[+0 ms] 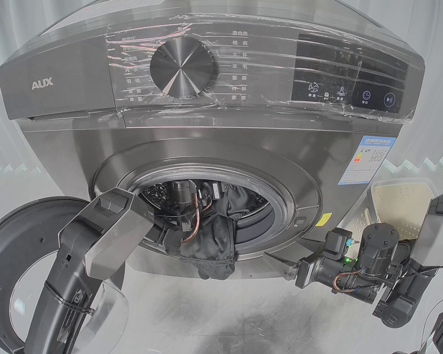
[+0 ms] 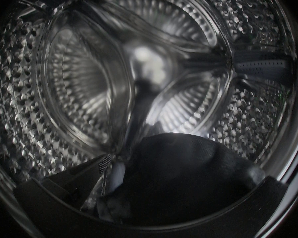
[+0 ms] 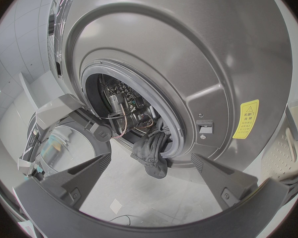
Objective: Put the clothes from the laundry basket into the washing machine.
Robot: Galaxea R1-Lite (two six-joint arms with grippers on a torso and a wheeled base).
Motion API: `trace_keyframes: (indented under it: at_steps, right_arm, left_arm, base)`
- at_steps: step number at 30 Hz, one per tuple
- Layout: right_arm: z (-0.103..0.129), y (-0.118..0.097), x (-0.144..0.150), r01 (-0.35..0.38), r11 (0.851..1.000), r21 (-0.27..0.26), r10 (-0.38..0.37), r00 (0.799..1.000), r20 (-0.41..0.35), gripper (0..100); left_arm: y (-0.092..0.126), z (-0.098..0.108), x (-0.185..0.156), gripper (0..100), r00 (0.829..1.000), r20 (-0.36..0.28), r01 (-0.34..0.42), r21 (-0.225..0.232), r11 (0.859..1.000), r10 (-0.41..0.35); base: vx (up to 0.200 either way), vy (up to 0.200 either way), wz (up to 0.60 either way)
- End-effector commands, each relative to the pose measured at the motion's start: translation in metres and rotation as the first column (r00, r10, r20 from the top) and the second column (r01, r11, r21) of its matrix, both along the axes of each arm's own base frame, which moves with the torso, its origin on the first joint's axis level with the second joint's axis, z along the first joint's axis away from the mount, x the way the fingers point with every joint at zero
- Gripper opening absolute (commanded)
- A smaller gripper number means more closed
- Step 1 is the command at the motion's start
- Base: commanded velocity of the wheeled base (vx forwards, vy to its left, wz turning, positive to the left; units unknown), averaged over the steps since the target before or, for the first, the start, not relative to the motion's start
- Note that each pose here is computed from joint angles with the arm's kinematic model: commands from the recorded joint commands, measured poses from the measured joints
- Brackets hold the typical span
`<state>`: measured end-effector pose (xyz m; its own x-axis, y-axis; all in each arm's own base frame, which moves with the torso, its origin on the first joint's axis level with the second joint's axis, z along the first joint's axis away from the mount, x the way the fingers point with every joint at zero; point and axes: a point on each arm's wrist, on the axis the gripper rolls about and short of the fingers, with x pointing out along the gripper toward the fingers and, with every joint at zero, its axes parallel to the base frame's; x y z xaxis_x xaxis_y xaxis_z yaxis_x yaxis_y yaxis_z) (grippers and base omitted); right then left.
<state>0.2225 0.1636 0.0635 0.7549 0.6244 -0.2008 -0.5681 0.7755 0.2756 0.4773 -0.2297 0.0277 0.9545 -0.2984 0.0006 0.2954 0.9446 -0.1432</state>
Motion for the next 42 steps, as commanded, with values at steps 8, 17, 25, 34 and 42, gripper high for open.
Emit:
trace_keyframes:
  at_steps: [8,17,25,34,42]
  right_arm:
    - [0.000,0.000,0.000,0.000,1.000,0.001,0.000,1.000,0.001,100]
    - [0.001,0.000,-0.001,-0.002,1.000,0.003,0.002,1.000,0.004,100]
    - [0.001,0.001,0.000,-0.002,1.000,0.004,0.002,1.000,0.005,100]
    - [0.001,0.001,0.000,-0.002,1.000,0.004,0.002,1.000,0.005,100]
    - [0.001,0.001,0.000,-0.004,1.000,0.003,0.004,1.000,0.004,100]
  left_arm:
    - [0.000,0.008,-0.077,100,0.955,-0.248,0.190,0.083,0.978,-0.164]
    - [-0.002,-0.012,-0.087,100,0.936,-0.303,0.227,0.136,0.964,-0.178]
    - [0.000,-0.034,-0.086,100,0.927,-0.336,0.237,0.177,0.955,-0.168]
    - [0.001,-0.048,-0.083,0,0.924,-0.349,0.236,0.188,0.953,-0.160]
    - [0.001,-0.025,-0.066,0,0.960,-0.240,0.181,0.144,0.973,-0.143]
  base:
    - [0.000,0.000,0.00]
    - [0.000,0.000,0.00]
    - [0.000,0.000,0.00]
    - [0.000,0.000,0.00]
    - [0.000,0.000,0.00]
